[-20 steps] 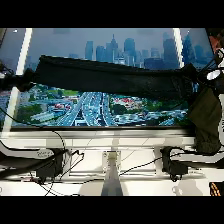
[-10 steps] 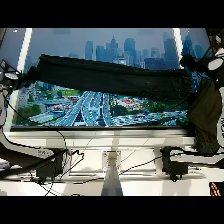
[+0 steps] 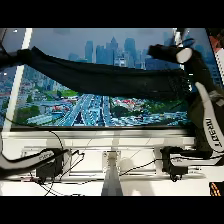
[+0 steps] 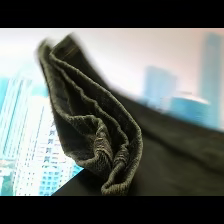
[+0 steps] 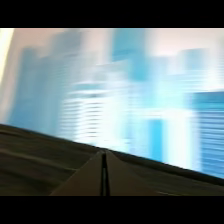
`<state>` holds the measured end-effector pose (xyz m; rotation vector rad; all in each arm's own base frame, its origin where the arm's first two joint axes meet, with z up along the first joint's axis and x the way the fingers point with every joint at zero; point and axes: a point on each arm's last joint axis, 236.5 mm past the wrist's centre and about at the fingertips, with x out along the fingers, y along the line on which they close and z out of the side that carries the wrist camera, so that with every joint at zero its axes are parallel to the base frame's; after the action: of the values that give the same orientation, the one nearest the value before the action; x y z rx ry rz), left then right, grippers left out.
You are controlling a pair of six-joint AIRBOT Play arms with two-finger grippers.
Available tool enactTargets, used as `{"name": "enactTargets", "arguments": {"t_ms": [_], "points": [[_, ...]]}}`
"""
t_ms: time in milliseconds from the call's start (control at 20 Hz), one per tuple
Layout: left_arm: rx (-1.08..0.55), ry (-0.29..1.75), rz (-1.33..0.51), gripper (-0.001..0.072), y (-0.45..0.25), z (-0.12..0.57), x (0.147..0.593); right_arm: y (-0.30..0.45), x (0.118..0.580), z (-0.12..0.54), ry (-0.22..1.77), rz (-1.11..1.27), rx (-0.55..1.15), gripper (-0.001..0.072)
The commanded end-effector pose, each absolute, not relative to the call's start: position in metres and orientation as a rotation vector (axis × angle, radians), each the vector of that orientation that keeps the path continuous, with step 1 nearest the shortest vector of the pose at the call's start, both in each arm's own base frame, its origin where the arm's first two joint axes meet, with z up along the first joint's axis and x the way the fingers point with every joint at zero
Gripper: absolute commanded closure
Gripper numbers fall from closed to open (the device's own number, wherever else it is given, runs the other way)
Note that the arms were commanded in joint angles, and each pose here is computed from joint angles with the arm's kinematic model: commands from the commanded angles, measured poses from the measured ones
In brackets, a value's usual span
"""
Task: Fold the clothes and pants, and hang the long-sleeved shirts on hangers.
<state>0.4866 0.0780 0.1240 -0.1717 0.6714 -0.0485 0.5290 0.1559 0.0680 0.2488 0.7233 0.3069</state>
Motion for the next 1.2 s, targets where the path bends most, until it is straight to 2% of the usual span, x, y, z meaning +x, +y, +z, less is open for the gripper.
{"name": "enactTargets", "arguments": {"t_ms": [0, 200, 400, 500, 650, 750, 900, 1150], "points": [[-0.064, 0.614, -0.135, 0.0685, 0.039, 0.194, 0.439, 0.265, 0.508, 0.048, 0.806, 0.442, 0.297, 0.0689], [-0.059, 0.584, -0.182, 0.0684, 0.012, 0.226, 0.408, 0.412, 0.457, 0.03, 0.903, 0.681, 0.27, 0.0689], [-0.061, 0.594, -0.22, 0.0684, -0.002, 0.225, 0.406, 0.537, 0.38, 0.025, 0.953, 0.866, 0.27, 0.0689], [-0.091, 0.593, -0.251, 0.0684, -0.012, 0.224, 0.409, 0.574, 0.341, 0.024, 0.958, 0.948, 0.239, 0.0689], [-0.154, 0.604, -0.308, 0.0684, -0.03, 0.218, 0.416, 0.586, 0.306, 0.024, 0.994, 0.999, 0.185, 0.0688], [-0.188, 0.624, -0.357, 0.0684, -0.047, 0.21, 0.421, 0.566, 0.319, 0.016, 0.992, 0.964, 0.086, 0.0687], [-0.257, 0.702, -0.436, 0.0685, -0.087, 0.186, 0.429, 0.504, 0.376, 0.015, 1.018, 0.837, 0.029, 0.0687], [-0.305, 0.92, -0.653, 0.0684, -0.219, 0.124, 0.41, 0.314, 0.498, 0.051, 1.021, 0.489, 0.057, 0.0688]]}}
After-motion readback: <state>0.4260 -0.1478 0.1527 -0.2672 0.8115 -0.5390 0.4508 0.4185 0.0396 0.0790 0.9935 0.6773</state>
